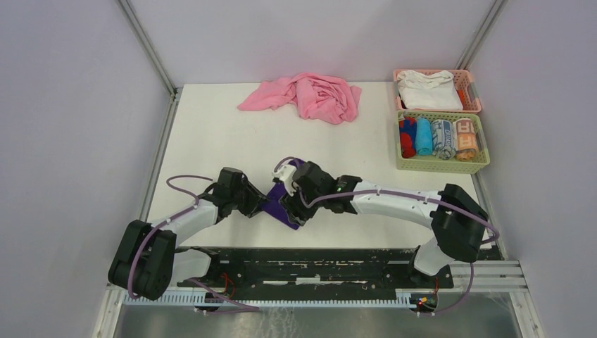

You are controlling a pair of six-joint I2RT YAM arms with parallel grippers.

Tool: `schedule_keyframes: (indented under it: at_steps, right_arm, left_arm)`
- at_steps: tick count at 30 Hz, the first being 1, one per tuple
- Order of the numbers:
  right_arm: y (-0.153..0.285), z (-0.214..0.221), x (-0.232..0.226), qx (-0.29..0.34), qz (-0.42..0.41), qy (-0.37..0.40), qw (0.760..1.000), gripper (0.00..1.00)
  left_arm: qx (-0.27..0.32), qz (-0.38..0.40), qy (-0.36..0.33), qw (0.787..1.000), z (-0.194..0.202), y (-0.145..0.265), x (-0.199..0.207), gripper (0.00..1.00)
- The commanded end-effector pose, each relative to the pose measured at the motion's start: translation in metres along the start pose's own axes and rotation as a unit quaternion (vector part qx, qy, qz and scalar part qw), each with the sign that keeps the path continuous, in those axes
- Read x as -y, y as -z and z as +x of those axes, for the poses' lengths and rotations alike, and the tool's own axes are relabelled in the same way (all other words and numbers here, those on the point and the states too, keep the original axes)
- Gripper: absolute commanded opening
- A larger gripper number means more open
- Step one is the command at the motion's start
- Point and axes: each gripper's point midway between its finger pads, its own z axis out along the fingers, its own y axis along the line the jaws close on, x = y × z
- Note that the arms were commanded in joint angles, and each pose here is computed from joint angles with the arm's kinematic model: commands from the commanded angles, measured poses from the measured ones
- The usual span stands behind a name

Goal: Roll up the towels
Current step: Roll the towel at the center of the board.

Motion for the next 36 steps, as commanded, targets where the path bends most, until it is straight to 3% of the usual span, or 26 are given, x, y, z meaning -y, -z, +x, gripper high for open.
schedule_keyframes:
  at_steps: [1, 8, 17, 24, 29, 33, 36]
  right_arm:
    - [-0.001, -0.02, 0.001, 0.039, 0.076, 0.089, 0.992, 0.61]
    - [-0.031, -0.014, -0.017, 0.023, 0.095, 0.15, 0.984, 0.62]
    - [-0.066, 0.023, -0.009, -0.054, 0.104, 0.169, 0.979, 0.61]
    - [-0.079, 0.05, -0.001, -0.114, 0.104, 0.168, 0.974, 0.48]
    - [-0.075, 0.06, -0.002, -0.137, 0.046, 0.108, 0.984, 0.32]
    - [-0.069, 0.06, -0.016, -0.136, -0.07, 0.006, 0.988, 0.26]
    - [-0.064, 0.057, -0.023, -0.132, -0.151, -0.058, 0.978, 0.25]
  left_arm:
    - [0.012, -0.038, -0.01, 0.999, -0.003, -0.002, -0.016, 0.49]
    - [0.014, -0.038, -0.011, 0.999, -0.004, -0.002, -0.017, 0.49]
    - [0.014, -0.04, -0.009, 0.999, -0.004, -0.005, -0.018, 0.51]
    - [0.014, -0.027, -0.007, 0.999, -0.004, -0.004, -0.012, 0.59]
    - [0.035, -0.005, -0.005, 0.999, -0.012, 0.007, 0.003, 0.66]
    - [0.065, 0.017, -0.005, 0.998, -0.024, 0.025, 0.02, 0.71]
    - [0.069, 0.019, -0.009, 0.997, -0.025, 0.032, 0.022, 0.73]
